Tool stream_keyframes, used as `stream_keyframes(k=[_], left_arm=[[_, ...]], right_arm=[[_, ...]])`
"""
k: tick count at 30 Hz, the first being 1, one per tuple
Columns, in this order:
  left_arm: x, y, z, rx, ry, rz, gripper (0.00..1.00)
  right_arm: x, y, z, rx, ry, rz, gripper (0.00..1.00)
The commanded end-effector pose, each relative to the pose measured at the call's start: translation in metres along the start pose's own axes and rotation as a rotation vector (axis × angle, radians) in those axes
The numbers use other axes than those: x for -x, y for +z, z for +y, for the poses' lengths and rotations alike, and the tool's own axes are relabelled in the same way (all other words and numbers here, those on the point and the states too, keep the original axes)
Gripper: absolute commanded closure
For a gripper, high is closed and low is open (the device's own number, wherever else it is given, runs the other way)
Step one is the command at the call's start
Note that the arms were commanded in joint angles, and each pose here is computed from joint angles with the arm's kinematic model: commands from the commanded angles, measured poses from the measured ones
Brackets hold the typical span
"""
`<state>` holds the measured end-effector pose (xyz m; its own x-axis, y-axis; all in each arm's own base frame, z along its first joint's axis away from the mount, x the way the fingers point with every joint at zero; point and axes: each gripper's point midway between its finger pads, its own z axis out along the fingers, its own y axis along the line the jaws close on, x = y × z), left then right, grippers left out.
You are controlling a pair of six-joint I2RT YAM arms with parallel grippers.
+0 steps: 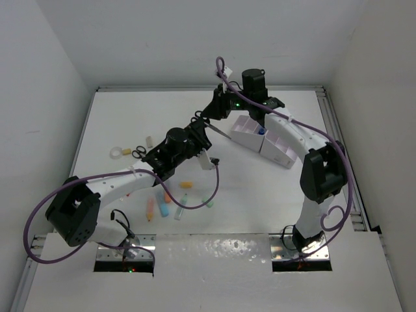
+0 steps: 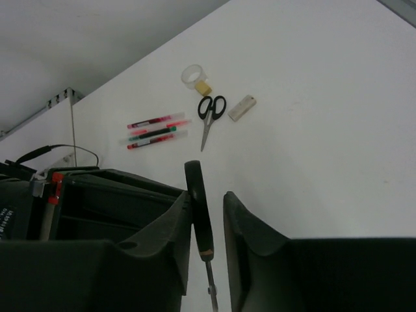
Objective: Sort the stationery into containers
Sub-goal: Place the scissors in the storage box.
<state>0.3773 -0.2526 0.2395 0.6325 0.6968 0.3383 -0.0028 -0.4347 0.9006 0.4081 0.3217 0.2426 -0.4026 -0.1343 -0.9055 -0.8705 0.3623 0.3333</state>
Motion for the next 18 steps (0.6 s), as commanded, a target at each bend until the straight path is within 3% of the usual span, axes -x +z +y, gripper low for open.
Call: stream_keyframes(k=[1, 3, 4, 5, 9, 11, 12, 13, 18], left_arm=[[-0.003, -0.010, 0.038, 0.123, 0.005, 0.000, 1.00], [-0.002, -0.008, 0.037, 0.122, 0.001, -0.001, 1.00], [-0.002, -0.009, 0.038, 0.123, -0.002, 0.001, 1.00], [-0.003, -0.008, 0.036, 0.119, -0.006, 0.003, 1.00], [-0.006, -0.009, 0.034, 0.124, -0.037, 0.019, 0.97], [-0.011, -0.008, 0.030, 0.110, -0.072, 0.051, 0.63], [-0.015, -0.009, 0.029, 0.109, -0.091, 0.065, 0.40], [-0.019, -0.010, 0.028, 0.113, -0.145, 0.080, 0.01], [-0.044, -0.017, 0.023, 0.120, -0.422, 0.198, 0.00]], right_arm=[[0.024, 0.006, 0.010, 0.041, -0.052, -0.048, 0.77], [0.023, 0.007, 0.012, 0.056, -0.057, -0.041, 0.84], [0.022, 0.008, 0.013, 0.061, -0.053, -0.036, 0.95], [0.022, 0.006, 0.013, 0.056, -0.052, -0.036, 1.00], [0.024, -0.002, 0.009, 0.014, -0.043, -0.061, 1.00], [0.035, -0.014, -0.005, -0.060, -0.019, -0.126, 1.00], [0.047, -0.020, -0.008, -0.080, -0.043, -0.183, 1.00], [0.049, -0.031, -0.012, -0.129, -0.028, -0.219, 1.00], [0.087, -0.090, -0.037, -0.366, -0.024, -0.439, 1.00]])
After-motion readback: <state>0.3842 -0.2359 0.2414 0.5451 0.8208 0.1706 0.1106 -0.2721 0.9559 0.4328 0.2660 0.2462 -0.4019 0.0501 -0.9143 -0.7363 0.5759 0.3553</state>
